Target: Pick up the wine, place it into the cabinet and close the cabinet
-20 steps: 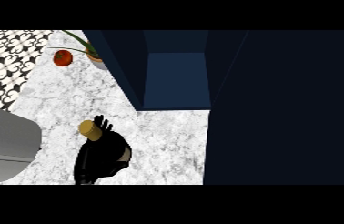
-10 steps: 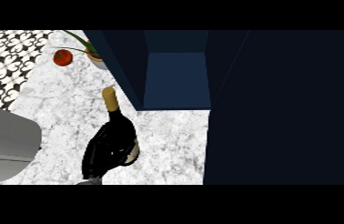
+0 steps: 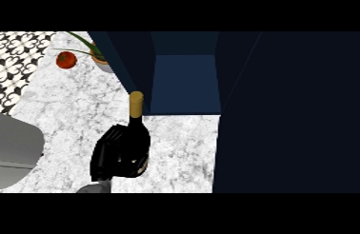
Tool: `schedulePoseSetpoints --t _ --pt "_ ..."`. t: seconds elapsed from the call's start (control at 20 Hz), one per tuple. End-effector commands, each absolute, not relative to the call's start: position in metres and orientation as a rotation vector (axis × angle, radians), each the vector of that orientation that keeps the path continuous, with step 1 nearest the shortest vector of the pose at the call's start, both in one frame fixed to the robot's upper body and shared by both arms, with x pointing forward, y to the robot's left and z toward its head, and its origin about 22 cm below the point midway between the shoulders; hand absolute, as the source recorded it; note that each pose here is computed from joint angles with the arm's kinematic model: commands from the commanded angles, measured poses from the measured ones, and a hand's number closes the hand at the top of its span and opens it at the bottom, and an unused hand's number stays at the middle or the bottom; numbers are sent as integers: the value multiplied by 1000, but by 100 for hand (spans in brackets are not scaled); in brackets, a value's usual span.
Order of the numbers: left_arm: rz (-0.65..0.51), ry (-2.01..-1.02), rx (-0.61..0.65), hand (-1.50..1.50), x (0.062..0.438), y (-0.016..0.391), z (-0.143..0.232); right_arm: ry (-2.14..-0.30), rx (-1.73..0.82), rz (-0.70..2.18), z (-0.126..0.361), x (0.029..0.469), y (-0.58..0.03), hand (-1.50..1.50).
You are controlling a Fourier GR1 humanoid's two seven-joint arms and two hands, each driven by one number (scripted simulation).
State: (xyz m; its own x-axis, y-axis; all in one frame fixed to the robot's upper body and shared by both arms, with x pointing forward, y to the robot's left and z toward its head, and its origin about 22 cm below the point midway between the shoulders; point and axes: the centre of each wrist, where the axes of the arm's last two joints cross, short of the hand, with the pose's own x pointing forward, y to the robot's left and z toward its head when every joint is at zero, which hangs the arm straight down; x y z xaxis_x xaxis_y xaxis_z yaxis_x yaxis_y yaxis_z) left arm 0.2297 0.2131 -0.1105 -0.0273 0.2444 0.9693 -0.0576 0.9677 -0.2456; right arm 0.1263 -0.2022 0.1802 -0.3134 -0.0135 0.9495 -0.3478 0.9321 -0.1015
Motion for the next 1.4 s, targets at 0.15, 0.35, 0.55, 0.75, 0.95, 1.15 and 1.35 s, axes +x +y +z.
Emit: schedulePoseSetpoints --t 0.15,0.35,0.55,0.75,0.95,1.15,1.35 --pt "347 -1727 -137 150 189 255 -111 -1939 345 299 202 90 -213 -150" --pt "381 -1810 -167 150 211 270 -96 -1943 368 310 206 89 -210 -150" --pt "315 -1821 -244 150 211 245 -76 -1924 352 323 205 94 -216 -150" --pt "295 -1809 -262 150 198 236 -65 -1930 365 330 209 82 -217 -150" --pt "269 -1825 -296 150 217 198 -12 -1936 370 298 204 90 -208 -150" --pt "232 -1840 -262 150 211 168 6 -1932 360 307 210 86 -210 -150" --pt "235 -1816 -297 150 243 145 32 -1924 380 324 210 83 -208 -150"
